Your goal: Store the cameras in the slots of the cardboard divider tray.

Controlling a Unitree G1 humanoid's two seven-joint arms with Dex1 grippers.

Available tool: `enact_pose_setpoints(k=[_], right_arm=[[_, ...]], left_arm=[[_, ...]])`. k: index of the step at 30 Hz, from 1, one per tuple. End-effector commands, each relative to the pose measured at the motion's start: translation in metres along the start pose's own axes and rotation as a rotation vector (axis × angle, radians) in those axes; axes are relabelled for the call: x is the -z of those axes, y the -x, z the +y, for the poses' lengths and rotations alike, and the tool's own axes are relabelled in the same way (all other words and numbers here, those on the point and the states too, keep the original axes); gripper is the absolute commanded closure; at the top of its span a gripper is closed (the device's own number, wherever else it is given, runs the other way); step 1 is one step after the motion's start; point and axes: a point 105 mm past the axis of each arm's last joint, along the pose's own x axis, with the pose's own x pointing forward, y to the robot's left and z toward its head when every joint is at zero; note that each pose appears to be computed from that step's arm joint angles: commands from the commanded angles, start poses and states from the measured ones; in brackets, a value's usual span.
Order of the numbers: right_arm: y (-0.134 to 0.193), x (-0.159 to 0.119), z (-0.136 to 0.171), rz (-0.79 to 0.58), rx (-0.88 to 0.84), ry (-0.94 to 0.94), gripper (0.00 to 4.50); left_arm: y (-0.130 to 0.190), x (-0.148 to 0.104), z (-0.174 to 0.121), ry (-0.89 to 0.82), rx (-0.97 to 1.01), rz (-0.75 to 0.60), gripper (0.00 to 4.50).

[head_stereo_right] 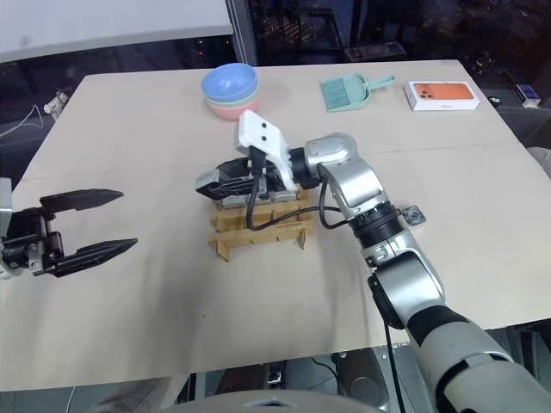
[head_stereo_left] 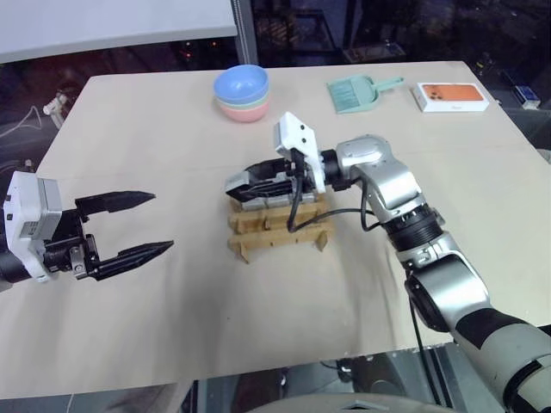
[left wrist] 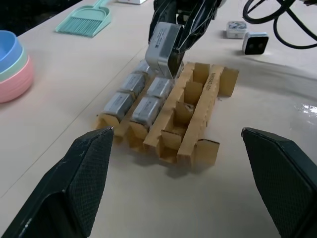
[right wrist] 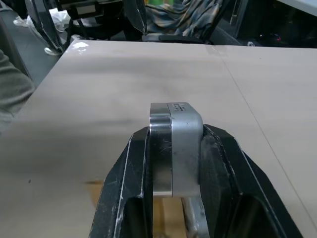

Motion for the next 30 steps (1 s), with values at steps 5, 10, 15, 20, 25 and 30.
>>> enact_pose_setpoints(k=[5,10,15,20,25,30], right_arm=[[-0.013,0.022,0.019,-0.013,-0.045,0.000,3.78],[-0.017,0.041,0.021,-0.012,-0.028,0.013,3.78],[-0.021,0.043,0.019,-0.035,-0.013,0.019,3.78],[-0.024,0.044,0.022,-0.040,-0.030,0.017,3.78],[-0.022,0.055,0.019,-0.003,-0.012,0.027,3.78],[-0.019,0.057,0.008,0.010,0.030,0.044,3.78]], left_arm=[[0.010,0.001,0.002,-0.026,-0.029,0.006,0.21],[0.010,0.006,0.003,-0.017,-0.024,0.014,0.21],[0.014,0.015,0.002,-0.004,-0.011,0.063,0.21],[0.014,0.017,0.004,0.006,-0.009,0.059,0.21],[0.014,0.021,0.004,0.010,-0.003,0.060,0.21],[0.014,0.024,0.003,0.011,-0.003,0.059,0.21]])
